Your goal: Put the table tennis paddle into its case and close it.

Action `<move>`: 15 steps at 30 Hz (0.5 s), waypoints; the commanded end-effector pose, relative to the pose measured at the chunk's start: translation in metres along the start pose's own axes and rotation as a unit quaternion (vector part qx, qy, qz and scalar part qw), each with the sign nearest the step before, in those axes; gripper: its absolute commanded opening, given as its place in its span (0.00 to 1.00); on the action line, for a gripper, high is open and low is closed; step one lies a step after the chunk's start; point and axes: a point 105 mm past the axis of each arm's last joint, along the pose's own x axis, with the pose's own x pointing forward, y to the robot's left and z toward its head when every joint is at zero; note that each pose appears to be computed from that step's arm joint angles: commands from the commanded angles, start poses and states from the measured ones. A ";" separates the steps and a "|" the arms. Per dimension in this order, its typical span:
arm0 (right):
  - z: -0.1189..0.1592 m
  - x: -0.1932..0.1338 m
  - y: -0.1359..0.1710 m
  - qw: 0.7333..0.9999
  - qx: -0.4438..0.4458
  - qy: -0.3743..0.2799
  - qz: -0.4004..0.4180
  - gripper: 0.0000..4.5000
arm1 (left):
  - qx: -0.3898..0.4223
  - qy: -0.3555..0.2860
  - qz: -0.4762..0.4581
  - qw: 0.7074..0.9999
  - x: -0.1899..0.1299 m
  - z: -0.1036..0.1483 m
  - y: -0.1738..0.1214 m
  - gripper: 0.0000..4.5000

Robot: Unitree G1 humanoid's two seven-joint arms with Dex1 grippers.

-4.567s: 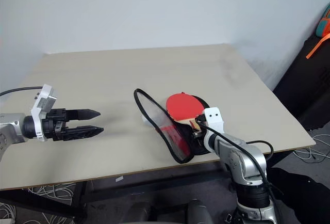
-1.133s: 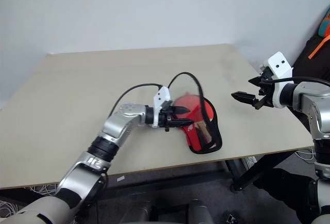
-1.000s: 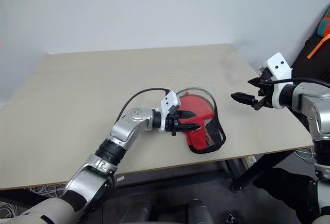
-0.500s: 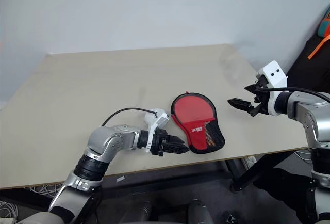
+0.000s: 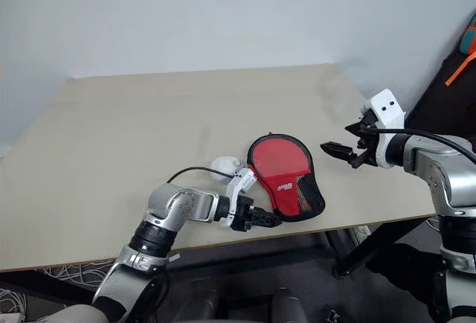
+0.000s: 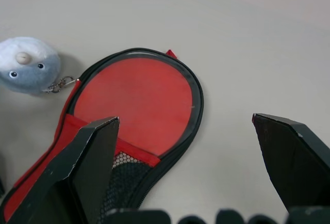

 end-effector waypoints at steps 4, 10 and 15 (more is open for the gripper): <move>0.015 -0.007 -0.001 0.999 -0.009 -0.030 -0.012 1.00 | -0.028 -0.042 0.003 0.999 0.007 0.020 0.001 0.57; 0.015 -0.005 0.001 0.999 -0.006 -0.032 -0.009 1.00 | -0.061 -0.053 0.017 0.997 0.013 0.025 0.005 0.57; 0.015 -0.004 0.003 0.999 -0.005 -0.032 -0.007 1.00 | -0.091 -0.047 0.044 0.994 0.015 0.023 0.012 0.57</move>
